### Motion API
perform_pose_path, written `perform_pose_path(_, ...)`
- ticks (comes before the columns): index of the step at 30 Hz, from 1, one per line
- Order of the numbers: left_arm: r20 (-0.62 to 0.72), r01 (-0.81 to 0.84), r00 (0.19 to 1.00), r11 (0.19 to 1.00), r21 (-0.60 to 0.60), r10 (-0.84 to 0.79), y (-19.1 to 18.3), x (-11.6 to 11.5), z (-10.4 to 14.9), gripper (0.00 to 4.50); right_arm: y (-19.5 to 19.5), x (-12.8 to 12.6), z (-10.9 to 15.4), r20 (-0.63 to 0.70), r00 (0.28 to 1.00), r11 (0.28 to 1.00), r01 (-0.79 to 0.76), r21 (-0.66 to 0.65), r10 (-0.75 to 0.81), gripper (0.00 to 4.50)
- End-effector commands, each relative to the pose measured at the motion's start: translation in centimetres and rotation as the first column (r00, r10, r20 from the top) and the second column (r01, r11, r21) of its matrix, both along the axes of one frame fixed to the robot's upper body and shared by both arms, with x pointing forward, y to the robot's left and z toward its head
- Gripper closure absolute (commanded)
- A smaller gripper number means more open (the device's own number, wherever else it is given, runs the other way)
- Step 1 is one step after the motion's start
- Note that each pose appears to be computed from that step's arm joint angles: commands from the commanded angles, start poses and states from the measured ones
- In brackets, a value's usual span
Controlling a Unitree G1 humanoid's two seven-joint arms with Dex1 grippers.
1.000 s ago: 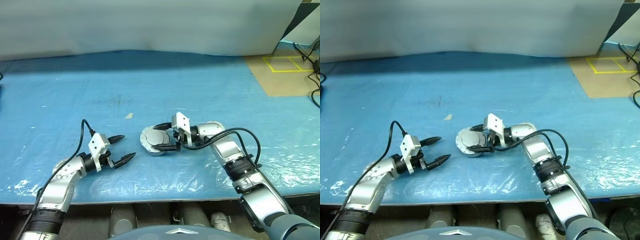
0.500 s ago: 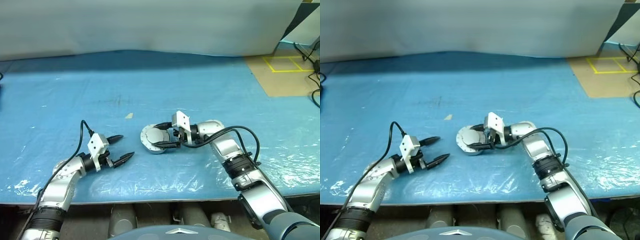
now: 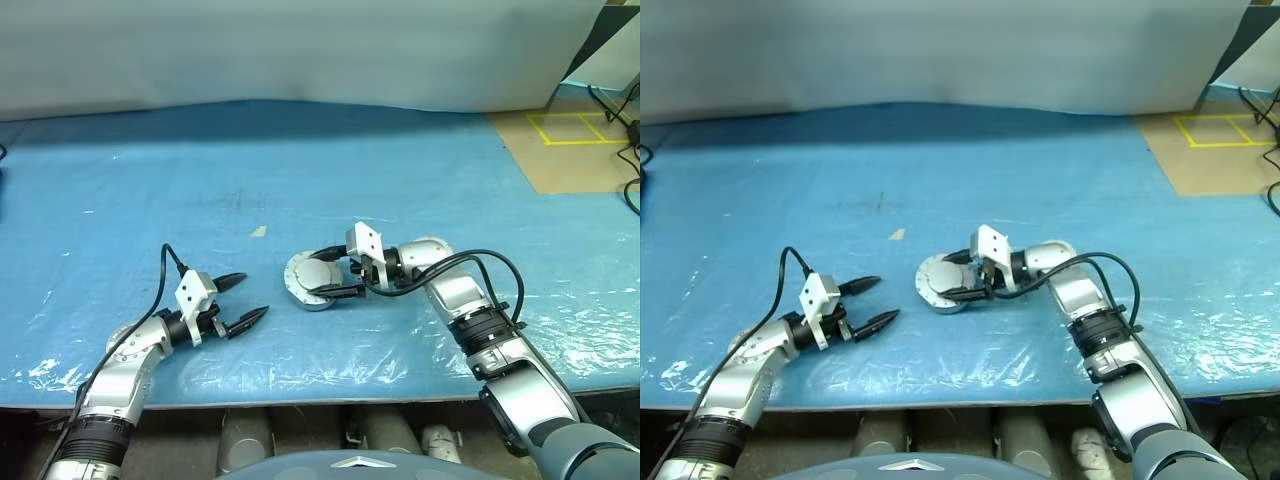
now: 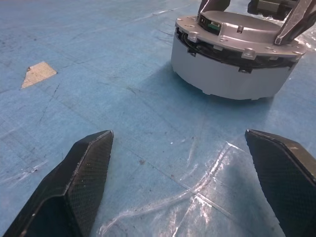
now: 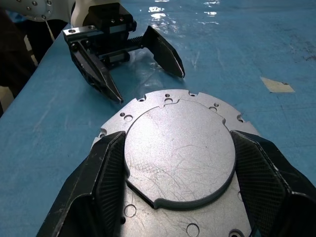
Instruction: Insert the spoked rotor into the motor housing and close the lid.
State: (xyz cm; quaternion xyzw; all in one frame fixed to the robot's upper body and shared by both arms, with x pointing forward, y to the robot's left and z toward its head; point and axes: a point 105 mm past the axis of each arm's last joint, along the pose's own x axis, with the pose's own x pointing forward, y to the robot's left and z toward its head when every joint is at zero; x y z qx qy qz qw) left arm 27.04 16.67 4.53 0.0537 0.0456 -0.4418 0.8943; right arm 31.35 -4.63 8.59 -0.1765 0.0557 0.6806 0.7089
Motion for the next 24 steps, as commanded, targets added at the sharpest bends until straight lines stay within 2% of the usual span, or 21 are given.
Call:
perform_pose_path(1,0.043,-0.006,0.999,1.0,-0.009,0.006,0.2,0.1,0.9,0.0,0.0,0.0,-0.3,0.008,1.0,1.0,-0.011,-0.021,0.011,1.54)
perform_pose_path(14,0.049,-0.011,0.999,1.0,-0.01,0.011,0.1,0.1,1.3,0.0,-0.2,0.3,-0.1,0.027,0.999,0.999,-0.023,-0.047,0.024,1.54)
perform_pose_path(19,0.048,-0.014,0.999,1.0,-0.008,0.015,0.2,-0.1,1.2,0.0,0.2,0.1,1.5,0.009,0.999,0.999,-0.036,0.022,0.036,1.54)
perform_pose_path(24,0.047,-0.012,0.999,1.0,-0.013,0.013,0.0,-0.2,1.3,0.0,0.3,-0.1,2.2,0.018,0.999,0.999,-0.048,0.022,0.048,1.54)
